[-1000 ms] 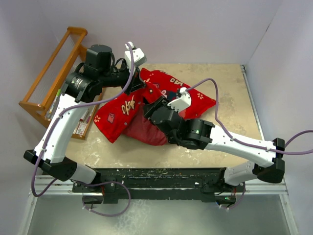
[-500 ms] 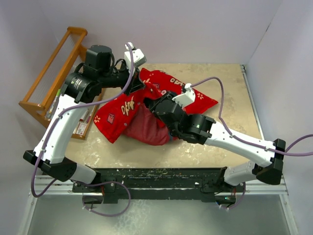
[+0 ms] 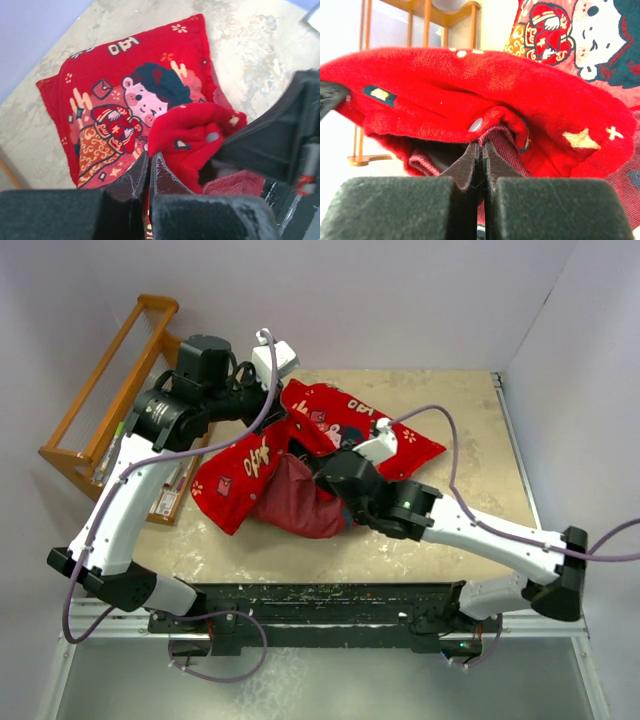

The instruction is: Remove the pillowcase from the pillow

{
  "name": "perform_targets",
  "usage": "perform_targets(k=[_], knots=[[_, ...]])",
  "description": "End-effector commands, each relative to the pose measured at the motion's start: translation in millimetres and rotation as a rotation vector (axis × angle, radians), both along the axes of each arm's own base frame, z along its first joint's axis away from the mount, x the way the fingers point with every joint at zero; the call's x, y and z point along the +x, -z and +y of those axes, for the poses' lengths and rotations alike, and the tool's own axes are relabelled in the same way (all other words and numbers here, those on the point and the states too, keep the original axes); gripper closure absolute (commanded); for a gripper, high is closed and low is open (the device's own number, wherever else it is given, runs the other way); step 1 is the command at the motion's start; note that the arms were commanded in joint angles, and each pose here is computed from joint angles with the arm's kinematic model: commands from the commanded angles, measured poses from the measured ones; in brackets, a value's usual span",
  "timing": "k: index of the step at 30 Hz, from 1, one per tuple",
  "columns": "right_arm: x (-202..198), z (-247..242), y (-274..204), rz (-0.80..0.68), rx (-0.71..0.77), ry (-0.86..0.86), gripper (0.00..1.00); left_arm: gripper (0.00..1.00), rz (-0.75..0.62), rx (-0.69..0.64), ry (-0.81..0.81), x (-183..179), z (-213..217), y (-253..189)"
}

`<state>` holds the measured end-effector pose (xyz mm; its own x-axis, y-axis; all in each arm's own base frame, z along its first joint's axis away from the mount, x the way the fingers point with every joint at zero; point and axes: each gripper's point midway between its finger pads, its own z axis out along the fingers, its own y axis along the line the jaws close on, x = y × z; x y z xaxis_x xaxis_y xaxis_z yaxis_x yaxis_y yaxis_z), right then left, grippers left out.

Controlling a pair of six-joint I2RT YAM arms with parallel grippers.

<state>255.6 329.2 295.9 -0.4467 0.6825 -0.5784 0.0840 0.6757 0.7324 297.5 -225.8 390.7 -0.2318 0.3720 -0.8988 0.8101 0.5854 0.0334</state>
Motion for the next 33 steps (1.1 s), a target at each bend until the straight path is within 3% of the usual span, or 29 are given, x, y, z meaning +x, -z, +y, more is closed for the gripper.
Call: perform_targets(k=[1, 9, 20, 33], knots=[[-6.8, -34.0, -4.6, -0.014, 0.039, 0.049, 1.0, 1.0, -0.264, -0.017, -0.182, 35.6, 24.9, -58.7], [-22.4, -60.0, 19.8, 0.019, 0.037, 0.047, 1.0, 1.0, -0.31, -0.028, -0.311, 56.9, 51.0, -74.7], [-37.9, -68.4, 87.4, 0.136, -0.077, 0.024, 1.0, 1.0, -0.434, -0.002, -0.434, 71.1, 92.7, -102.7], [-56.4, -88.5, 100.9, 0.168, -0.053, 0.039, 1.0, 1.0, -0.491, 0.029, -0.457, 80.7, 106.7, -98.6]])
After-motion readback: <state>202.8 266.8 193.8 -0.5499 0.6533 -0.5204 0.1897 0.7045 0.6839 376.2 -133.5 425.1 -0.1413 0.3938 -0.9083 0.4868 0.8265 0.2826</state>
